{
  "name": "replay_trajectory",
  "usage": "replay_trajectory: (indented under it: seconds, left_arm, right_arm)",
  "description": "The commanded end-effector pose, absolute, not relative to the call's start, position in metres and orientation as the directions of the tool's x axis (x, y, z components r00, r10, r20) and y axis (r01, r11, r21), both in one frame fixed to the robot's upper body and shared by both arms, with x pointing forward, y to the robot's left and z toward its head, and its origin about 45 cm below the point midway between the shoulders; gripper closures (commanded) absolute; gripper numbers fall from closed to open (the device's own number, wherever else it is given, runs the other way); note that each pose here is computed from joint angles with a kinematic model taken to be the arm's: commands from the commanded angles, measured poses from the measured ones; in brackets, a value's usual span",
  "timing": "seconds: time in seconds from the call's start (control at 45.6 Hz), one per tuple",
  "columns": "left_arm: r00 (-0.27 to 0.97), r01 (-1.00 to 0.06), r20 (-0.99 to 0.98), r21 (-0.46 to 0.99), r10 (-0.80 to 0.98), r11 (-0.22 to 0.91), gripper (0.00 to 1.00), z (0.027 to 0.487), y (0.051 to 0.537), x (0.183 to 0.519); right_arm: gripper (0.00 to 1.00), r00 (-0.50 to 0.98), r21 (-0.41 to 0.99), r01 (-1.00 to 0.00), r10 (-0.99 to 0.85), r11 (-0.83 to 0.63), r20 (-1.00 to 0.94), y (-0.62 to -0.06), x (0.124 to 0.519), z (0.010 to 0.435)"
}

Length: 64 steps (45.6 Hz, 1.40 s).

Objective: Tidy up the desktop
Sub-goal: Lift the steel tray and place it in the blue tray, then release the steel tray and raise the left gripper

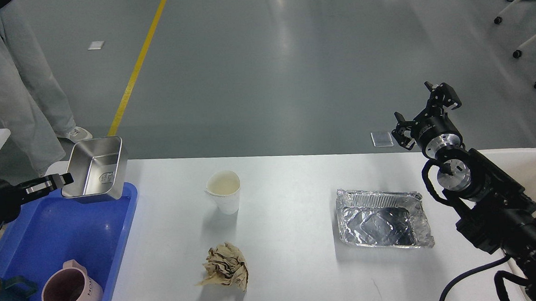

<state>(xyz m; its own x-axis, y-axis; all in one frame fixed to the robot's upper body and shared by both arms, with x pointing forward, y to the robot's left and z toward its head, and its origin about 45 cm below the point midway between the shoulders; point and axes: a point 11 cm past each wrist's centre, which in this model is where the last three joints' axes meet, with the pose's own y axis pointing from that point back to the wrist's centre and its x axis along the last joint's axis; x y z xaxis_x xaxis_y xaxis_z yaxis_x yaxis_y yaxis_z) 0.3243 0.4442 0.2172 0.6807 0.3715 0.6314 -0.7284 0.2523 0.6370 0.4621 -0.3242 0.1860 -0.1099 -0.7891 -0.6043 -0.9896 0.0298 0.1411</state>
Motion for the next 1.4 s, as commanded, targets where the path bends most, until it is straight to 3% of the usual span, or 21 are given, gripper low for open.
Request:
replay_trajectory:
  seconds: [0.0, 0.351, 0.987, 1.053, 1.272, 1.382]
  left_arm:
    - [0.666, -0.737, 0.634, 0.642, 0.393, 0.212, 0.99, 0.215, 0.459, 0.316]
    - [0.644, -0.724, 0.633, 0.686, 0.429, 0.075, 0.99, 0.166, 0.495, 0.299]
    - [0.638, -0.695, 0.609, 0.719, 0.472, 0.012, 0.96, 0.088, 0.482, 0.317]
    - [0.636, -0.694, 0.607, 0.72, 0.477, 0.008, 0.92, 0.083, 0.48, 0.318]
    - [0.632, -0.709, 0.606, 0.704, 0.484, 0.045, 0.64, 0.081, 0.471, 0.322]
    - [0.629, -0.717, 0.607, 0.695, 0.485, 0.059, 0.55, 0.083, 0.47, 0.323]
  right_arm:
    - [0.0, -0.119, 0.151, -0.988, -0.788, 0.034, -0.604, -0.325, 0.461, 0.182]
    - [0.0, -0.129, 0.162, -0.986, -0.789, 0.038, -0.601, -0.327, 0.459, 0.177]
    - [0.0, -0.146, 0.178, -0.983, -0.792, 0.048, -0.593, -0.332, 0.454, 0.17]
    - [0.0, -0.146, 0.178, -0.983, -0.792, 0.048, -0.593, -0.332, 0.454, 0.17]
    - [0.0, -0.146, 0.178, -0.983, -0.791, 0.048, -0.593, -0.332, 0.454, 0.17]
    - [0.0, -0.144, 0.177, -0.983, -0.792, 0.046, -0.593, -0.332, 0.455, 0.17]
